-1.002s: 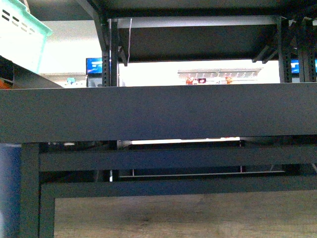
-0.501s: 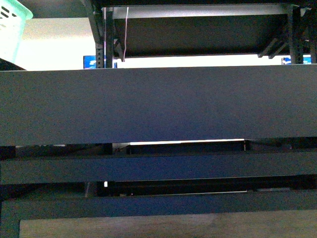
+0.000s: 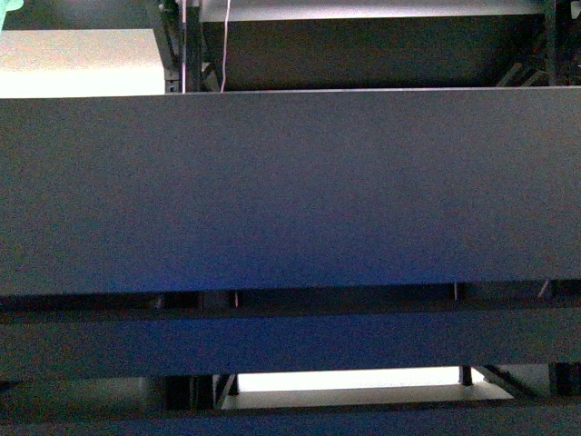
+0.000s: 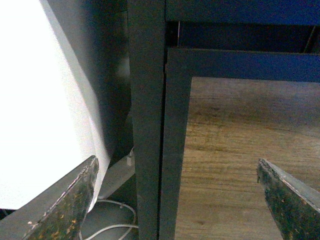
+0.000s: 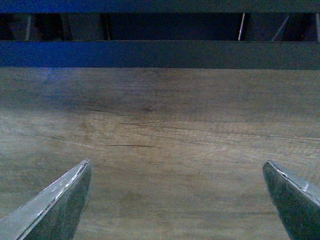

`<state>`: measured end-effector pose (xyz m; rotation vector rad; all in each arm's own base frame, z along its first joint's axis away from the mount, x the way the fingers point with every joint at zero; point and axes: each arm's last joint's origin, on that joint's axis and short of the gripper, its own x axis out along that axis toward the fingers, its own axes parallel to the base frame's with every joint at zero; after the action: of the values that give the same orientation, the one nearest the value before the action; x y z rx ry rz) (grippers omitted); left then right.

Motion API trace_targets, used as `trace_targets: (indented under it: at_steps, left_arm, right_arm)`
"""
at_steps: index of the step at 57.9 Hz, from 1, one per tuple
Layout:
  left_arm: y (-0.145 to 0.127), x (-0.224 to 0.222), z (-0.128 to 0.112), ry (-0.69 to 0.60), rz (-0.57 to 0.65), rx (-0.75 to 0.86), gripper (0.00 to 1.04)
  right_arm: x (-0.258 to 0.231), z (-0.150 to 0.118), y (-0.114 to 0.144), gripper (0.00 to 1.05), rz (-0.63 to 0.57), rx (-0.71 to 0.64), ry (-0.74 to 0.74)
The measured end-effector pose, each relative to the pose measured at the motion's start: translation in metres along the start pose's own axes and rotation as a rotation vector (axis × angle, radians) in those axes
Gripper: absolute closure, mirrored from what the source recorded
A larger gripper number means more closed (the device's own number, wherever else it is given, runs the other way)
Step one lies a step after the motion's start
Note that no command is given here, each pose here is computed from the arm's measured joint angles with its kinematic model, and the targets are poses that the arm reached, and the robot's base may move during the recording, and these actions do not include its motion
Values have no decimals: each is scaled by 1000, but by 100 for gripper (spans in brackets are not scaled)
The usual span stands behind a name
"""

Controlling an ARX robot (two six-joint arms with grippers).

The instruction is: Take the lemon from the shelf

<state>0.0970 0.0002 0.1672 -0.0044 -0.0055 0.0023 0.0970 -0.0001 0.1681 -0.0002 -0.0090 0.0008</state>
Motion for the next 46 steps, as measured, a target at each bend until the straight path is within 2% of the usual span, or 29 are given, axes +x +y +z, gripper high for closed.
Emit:
trace_targets:
  at_steps: [46]
  left_arm:
    - [0, 0, 0, 0, 0, 1, 8]
  right_arm:
    - [0, 0, 0, 2, 0, 0, 0]
